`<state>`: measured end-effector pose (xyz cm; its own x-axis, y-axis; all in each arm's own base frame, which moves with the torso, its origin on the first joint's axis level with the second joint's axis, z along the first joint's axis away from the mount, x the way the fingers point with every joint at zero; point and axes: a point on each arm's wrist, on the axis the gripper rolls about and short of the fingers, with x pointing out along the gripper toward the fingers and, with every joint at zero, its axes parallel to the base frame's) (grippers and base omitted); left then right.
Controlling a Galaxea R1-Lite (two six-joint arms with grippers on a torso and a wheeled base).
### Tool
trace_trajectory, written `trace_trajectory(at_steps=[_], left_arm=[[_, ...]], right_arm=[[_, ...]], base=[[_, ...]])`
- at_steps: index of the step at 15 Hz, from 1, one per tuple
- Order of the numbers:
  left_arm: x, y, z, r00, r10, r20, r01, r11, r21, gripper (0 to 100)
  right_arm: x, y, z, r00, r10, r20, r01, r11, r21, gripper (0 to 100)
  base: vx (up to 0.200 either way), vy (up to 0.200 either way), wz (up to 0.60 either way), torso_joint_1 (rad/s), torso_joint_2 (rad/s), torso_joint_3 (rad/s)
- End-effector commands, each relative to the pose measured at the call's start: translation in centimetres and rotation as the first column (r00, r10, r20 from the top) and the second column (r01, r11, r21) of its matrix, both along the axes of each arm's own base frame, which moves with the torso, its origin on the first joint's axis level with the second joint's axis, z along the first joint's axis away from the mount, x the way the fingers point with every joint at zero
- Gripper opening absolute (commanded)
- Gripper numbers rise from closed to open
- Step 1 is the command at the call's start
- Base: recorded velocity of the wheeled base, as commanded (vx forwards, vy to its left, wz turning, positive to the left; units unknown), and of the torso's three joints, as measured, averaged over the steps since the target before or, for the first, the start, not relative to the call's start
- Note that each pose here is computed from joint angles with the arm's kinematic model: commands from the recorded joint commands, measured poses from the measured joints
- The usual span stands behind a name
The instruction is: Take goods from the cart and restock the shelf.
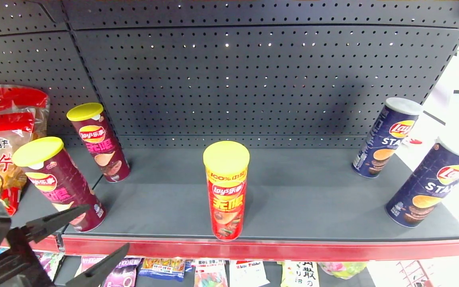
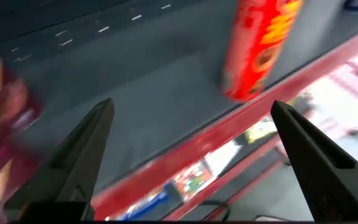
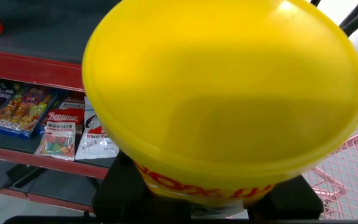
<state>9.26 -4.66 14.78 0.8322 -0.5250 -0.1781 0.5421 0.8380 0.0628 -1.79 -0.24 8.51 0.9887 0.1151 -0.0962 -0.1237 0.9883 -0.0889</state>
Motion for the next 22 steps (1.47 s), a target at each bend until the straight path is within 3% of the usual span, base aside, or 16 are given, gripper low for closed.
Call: trace_trajectory(at_steps=[1,4,6,7,9,10,12,13,16,22], left_arm=[[-3.9,2.1,0.8,0.992,0.094,0.086,-0.091,0.995,-0.035,100],[-7.7,3.9,1.1,0.995,0.097,0.029,-0.097,0.995,-0.003,100],[-11.6,5.7,-0.4,0.994,0.106,-0.029,-0.105,0.994,0.032,100],[-12.2,5.9,-1.1,0.994,0.108,-0.030,-0.107,0.994,0.033,100],[-12.5,6.1,-2.4,0.994,0.108,-0.029,-0.107,0.994,0.032,100],[-12.5,6.1,-3.0,0.994,0.107,-0.031,-0.106,0.994,0.035,100],[-12.5,6.1,-4.0,0.993,0.109,-0.039,-0.107,0.993,0.042,100],[-12.5,6.1,-4.0,0.993,0.109,-0.039,-0.107,0.993,0.042,100],[-12.8,6.3,-4.9,0.993,0.118,-0.013,-0.117,0.993,0.027,100],[-12.8,6.2,-5.4,0.989,0.145,-0.017,-0.144,0.989,0.034,100]], right_arm=[[0.0,0.0,0.0,1.000,0.001,-0.002,-0.001,1.000,0.000,0],[0.0,0.0,0.0,1.000,0.001,-0.005,-0.001,1.000,-0.001,0],[0.0,0.0,0.2,1.000,0.010,0.003,-0.010,1.000,-0.005,0],[0.0,0.0,2.4,0.999,0.027,0.022,-0.027,1.000,0.004,0],[2.4,0.5,9.9,0.997,0.082,-0.003,-0.082,0.995,0.051,0],[3.7,0.8,11.8,0.986,0.163,-0.021,-0.162,0.986,0.050,0],[7.1,2.2,14.2,0.938,0.338,-0.080,-0.341,0.940,-0.028,0],[7.1,2.2,14.2,0.938,0.338,-0.080,-0.341,0.940,-0.028,0],[12.8,5.9,16.5,0.865,0.490,-0.107,-0.494,0.869,-0.017,0],[22.4,10.9,16.5,0.845,0.519,-0.133,-0.524,0.852,-0.008,0]], base=[[0.000,0.000,0.00,0.000,0.00,0.000],[0.000,0.000,0.00,0.000,0.00,0.000],[0.000,0.000,0.00,0.000,0.00,0.000],[0.000,0.000,0.00,0.000,0.00,0.000],[0.000,0.000,0.00,0.000,0.00,0.000],[0.000,0.000,0.00,0.000,0.00,0.000],[0.000,0.000,0.00,0.000,0.00,0.000],[0.000,0.000,0.00,0.000,0.00,0.000],[0.000,0.000,0.00,0.000,0.00,0.000],[0.000,0.000,0.00,0.000,0.00,0.000]])
